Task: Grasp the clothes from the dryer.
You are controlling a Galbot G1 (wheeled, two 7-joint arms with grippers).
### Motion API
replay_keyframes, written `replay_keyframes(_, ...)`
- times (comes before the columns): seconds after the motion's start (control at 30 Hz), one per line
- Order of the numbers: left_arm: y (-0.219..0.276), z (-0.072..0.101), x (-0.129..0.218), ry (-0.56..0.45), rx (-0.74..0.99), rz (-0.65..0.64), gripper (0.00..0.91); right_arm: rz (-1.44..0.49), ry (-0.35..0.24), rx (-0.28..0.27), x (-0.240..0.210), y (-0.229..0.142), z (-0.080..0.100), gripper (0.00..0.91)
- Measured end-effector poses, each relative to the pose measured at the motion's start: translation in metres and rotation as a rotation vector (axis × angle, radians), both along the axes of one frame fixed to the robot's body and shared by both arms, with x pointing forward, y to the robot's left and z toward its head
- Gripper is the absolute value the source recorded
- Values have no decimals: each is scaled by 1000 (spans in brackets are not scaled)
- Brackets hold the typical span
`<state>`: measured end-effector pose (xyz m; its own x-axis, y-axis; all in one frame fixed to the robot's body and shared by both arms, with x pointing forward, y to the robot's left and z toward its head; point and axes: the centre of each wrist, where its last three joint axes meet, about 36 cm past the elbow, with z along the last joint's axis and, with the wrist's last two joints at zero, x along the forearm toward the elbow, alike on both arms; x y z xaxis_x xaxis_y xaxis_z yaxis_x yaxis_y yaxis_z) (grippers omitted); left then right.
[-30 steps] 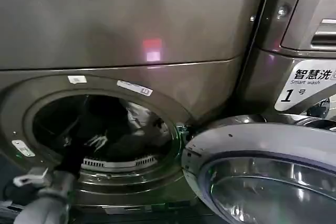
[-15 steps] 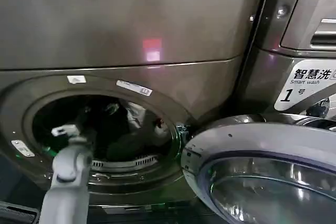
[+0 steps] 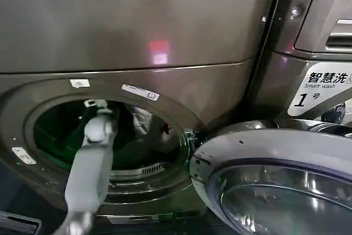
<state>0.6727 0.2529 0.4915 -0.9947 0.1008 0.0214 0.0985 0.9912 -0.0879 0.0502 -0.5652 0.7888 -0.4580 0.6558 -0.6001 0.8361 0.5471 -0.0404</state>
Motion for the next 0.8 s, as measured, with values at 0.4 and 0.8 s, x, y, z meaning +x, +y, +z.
replay_keyframes(0.4,-4,4,55,74,4,-64,907,9,-3,1,0,-2,-5,907)
replay_keyframes(0.8,15,6,82,192,202,-380,907,22,12,-8,3,0,-8,907)
